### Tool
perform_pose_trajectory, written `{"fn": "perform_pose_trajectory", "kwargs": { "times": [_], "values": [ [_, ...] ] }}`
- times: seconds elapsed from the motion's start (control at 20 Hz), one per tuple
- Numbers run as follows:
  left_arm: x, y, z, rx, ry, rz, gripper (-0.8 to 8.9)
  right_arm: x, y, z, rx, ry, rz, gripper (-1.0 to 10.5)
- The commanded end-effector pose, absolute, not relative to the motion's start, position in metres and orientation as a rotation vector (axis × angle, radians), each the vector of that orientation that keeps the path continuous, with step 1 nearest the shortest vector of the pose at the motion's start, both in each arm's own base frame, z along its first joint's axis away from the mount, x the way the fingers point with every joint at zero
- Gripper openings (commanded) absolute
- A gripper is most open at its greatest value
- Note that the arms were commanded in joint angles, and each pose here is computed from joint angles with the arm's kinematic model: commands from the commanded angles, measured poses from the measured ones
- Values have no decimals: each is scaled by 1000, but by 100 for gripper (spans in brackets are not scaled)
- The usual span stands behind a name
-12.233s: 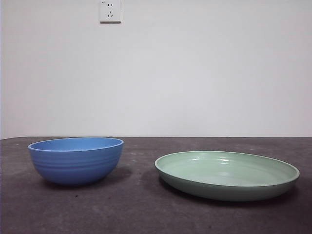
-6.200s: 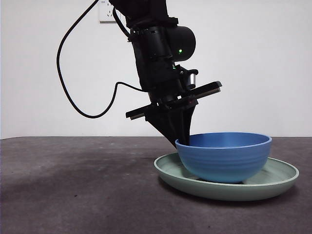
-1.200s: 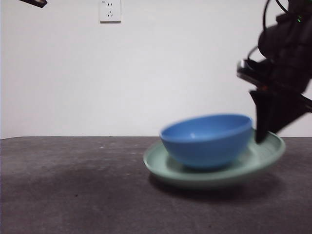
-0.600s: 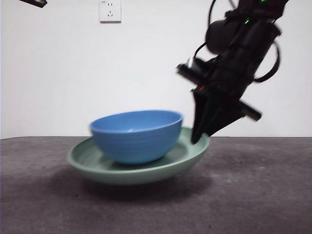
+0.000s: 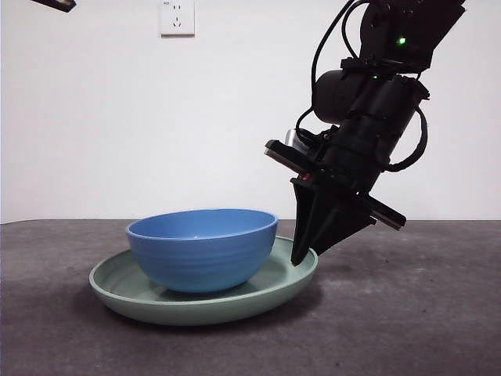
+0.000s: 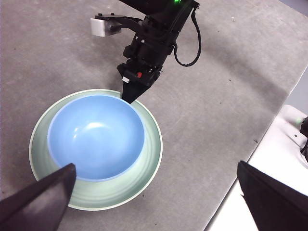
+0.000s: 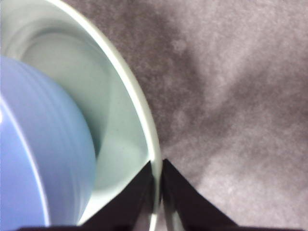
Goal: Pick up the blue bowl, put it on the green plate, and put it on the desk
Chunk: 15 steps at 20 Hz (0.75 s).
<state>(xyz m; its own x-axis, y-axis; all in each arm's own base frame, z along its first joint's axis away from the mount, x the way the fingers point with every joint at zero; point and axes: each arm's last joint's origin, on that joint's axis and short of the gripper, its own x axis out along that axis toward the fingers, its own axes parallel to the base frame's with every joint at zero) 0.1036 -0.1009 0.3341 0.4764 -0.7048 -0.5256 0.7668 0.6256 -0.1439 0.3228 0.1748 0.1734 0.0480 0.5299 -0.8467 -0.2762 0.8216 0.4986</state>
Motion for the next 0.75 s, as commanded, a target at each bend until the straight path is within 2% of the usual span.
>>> {"fn": "perform_pose_trajectory", "kwargs": {
  "times": [0.05,0.15,0.3,0.55,0.75],
  "values": [
    [104,-102,337,115,572,-912,594,328,179,173,226,1379,622,164],
    [104,-102,337,115,572,-912,594,330,177,177,224,1367,616,242],
    [104,-102,337,115,572,-912,595,333,171,196,176,1324,563,275],
    [104,-102,337,115,572,-912,595,322,149,267,19,1210,440,308],
    [104,-102,337,115,572,-912,594,281,127,317,-30,1118,370,594]
  ]
}}
